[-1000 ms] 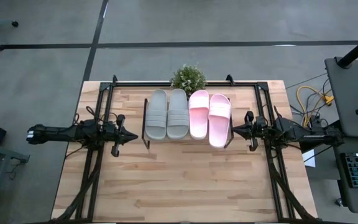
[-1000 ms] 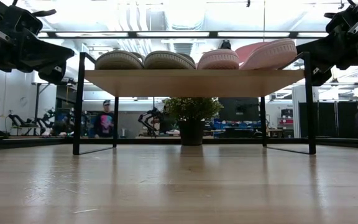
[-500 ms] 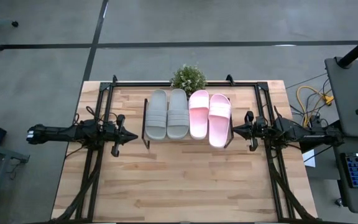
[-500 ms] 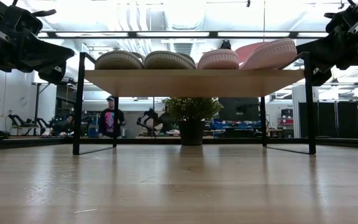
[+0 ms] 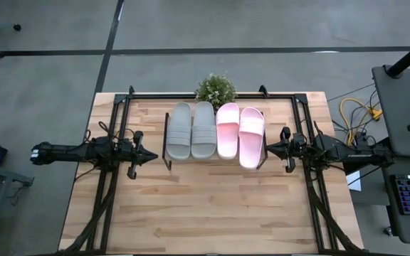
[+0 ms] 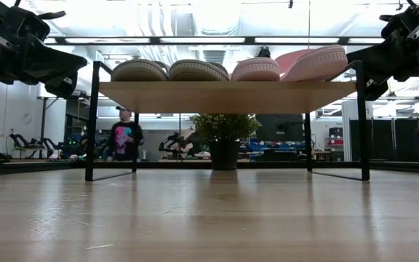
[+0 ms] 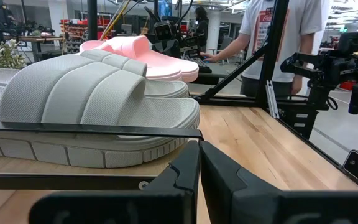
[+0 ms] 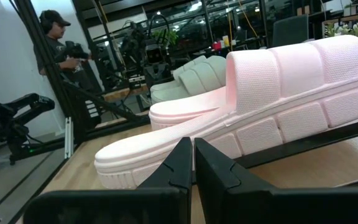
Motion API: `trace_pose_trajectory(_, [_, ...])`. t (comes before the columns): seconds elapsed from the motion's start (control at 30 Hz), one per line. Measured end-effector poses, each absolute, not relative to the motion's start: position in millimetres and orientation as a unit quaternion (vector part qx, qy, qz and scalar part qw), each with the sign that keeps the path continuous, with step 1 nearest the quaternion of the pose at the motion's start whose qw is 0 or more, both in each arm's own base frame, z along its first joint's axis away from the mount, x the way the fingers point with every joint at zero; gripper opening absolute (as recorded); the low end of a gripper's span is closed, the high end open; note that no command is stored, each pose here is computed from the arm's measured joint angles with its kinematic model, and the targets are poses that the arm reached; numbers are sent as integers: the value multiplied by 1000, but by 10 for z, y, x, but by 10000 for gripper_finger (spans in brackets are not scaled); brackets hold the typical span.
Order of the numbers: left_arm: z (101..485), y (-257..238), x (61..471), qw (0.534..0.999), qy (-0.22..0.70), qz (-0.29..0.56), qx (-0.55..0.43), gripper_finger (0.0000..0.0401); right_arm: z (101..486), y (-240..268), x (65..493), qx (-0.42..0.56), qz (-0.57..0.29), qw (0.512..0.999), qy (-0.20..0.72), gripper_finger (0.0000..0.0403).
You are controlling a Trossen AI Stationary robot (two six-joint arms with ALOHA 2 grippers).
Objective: Pick and place slides into the shelf
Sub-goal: Return to Home Position
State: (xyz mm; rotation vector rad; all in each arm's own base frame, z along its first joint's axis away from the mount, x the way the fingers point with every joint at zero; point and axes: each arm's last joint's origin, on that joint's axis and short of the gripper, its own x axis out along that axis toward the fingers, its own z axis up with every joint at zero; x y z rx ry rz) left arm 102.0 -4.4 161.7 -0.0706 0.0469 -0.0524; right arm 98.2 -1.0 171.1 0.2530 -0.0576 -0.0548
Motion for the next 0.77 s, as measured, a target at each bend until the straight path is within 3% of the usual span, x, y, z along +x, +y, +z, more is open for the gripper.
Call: trace_pose_trajectory(0.77, [1617, -44, 1020, 999, 23, -26, -35, 0, 1711, -10, 983, 126, -27, 991, -28, 9])
